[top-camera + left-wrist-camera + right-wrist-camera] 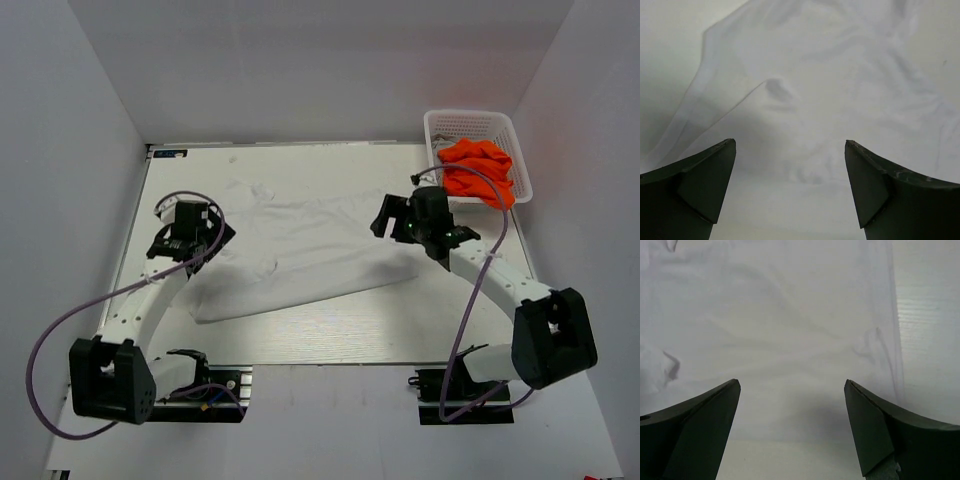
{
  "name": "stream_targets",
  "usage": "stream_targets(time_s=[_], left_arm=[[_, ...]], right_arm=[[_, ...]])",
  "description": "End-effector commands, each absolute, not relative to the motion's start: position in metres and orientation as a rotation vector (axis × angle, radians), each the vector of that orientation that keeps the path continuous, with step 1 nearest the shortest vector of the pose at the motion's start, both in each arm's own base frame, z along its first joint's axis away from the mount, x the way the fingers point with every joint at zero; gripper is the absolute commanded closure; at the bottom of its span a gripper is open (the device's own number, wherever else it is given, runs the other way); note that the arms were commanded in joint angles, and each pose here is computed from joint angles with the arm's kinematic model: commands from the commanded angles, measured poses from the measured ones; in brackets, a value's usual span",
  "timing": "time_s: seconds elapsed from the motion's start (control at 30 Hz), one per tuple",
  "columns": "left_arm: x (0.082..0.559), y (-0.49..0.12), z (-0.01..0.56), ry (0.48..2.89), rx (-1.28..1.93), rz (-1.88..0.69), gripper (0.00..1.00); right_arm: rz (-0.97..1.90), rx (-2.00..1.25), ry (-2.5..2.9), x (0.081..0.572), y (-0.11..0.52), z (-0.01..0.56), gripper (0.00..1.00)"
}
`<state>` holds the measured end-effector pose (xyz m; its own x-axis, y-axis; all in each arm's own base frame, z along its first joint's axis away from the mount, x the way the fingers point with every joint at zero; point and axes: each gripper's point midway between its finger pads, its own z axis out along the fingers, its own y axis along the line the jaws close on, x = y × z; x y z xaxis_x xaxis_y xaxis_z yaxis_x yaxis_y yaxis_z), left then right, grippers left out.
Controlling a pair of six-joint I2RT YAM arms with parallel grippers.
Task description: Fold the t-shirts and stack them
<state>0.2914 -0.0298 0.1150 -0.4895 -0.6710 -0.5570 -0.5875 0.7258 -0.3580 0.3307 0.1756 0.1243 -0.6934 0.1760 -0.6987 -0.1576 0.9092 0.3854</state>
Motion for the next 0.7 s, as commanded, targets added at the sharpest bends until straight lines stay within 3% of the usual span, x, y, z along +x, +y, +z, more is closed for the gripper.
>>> stream_targets(time_s=[0.0, 0.23, 0.27, 0.53, 0.67], left_arm=[[0.350, -0.031, 0.149, 2.099, -0.875, -0.197, 0.00], [0.467, -0.026, 0.186, 2.079, -0.732, -0.064, 0.00], [0.479, -0.021, 0.152, 2.145, -0.753, 0.017, 0.00], [0.593, -0.027, 0.110, 2.165, -0.610, 0.107, 0.00], [0.627, -0.031, 0.083, 2.191, -0.566, 0.122, 0.00]], right_arm=[[0.457, 0.136, 2.136, 0.383, 0.167, 0.164, 0.10], [0.275, 0.168, 2.269, 0.445, 0.157, 0.143, 0.10], [0.262, 0.169, 2.275, 0.449, 0.155, 0.141, 0.10], [0.196, 0.169, 2.313, 0.499, 0.145, 0.119, 0.10], [0.191, 0.175, 2.328, 0.512, 0.143, 0.115, 0.10]])
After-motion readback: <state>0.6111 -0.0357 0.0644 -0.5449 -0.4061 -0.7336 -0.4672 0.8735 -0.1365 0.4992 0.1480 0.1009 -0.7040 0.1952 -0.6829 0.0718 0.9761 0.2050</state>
